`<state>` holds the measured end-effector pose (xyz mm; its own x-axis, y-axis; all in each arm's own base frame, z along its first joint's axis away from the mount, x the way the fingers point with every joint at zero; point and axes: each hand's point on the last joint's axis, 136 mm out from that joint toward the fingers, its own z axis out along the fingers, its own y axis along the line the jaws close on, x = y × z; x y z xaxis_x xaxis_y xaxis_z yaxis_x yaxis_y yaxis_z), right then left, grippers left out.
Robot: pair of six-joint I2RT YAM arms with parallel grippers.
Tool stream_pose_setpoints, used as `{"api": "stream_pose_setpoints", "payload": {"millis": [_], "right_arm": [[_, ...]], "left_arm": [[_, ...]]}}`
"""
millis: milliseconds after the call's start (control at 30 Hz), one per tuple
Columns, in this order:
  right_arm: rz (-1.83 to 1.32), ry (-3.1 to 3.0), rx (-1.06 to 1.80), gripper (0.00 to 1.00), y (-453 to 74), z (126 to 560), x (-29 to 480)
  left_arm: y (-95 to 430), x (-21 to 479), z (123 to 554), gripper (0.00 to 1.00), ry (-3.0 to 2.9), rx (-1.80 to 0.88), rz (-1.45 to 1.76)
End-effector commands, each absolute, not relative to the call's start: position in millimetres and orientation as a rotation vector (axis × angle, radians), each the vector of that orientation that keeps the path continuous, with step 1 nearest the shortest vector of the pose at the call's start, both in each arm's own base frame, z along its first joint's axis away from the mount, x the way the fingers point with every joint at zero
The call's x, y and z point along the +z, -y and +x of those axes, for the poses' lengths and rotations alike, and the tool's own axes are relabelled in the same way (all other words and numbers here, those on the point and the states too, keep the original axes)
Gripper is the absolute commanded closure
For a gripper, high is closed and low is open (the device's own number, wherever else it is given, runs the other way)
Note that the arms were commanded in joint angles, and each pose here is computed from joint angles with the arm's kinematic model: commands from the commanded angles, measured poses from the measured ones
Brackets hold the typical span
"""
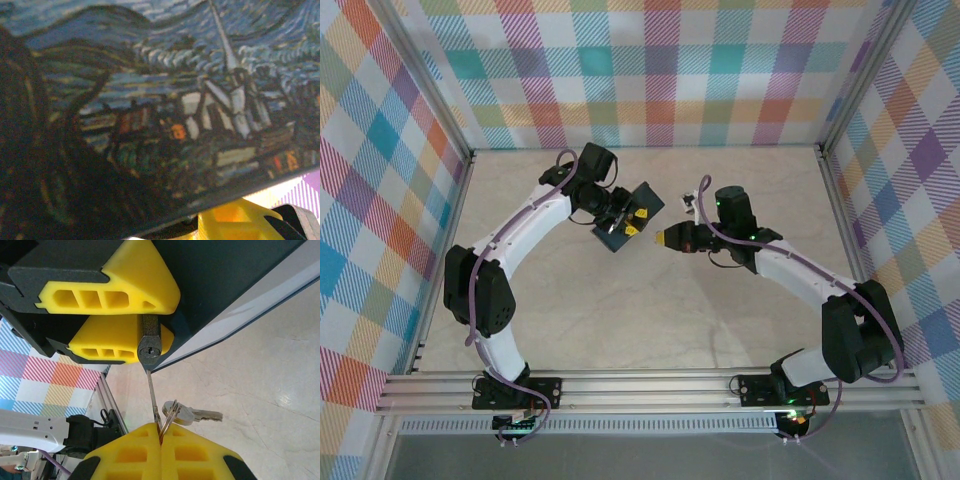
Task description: Unlock a padlock with a key
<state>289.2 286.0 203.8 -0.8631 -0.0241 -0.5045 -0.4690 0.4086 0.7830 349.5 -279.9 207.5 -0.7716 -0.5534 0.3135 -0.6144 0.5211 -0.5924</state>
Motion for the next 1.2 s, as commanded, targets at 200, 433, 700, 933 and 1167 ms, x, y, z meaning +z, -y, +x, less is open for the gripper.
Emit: {"api": "stream_pose_setpoints", "payload": {"millis": [200, 433, 700, 933, 1167], "right_arm": [[-0.479, -2.177, 1.451, 1.00, -292.8, 294.5, 221.2], [-0.468, -2.175, 1.441, 1.00, -293.7, 299.5, 220.4], [-0.470, -2.164, 1.437, 1.00, -295.1, 303.2, 223.3], [-0.470, -2.157, 1.433, 1.00, -295.2, 304.4, 224.9], [-0.474, -2.141, 1.434, 1.00, -297.1, 307.3, 228.3]], "left_arm": [[280.5, 240.8, 344.4, 1.00, 2.681, 1.225, 0.965], [282.5, 241.9, 343.6, 1.00, 2.678, 1.233, 0.955], [282.4, 242.7, 342.3, 1.00, 2.679, 1.233, 0.953], [282.5, 242.6, 342.0, 1.00, 2.679, 1.233, 0.952], [285.7, 243.4, 340.8, 1.00, 2.677, 1.237, 0.943]]}}
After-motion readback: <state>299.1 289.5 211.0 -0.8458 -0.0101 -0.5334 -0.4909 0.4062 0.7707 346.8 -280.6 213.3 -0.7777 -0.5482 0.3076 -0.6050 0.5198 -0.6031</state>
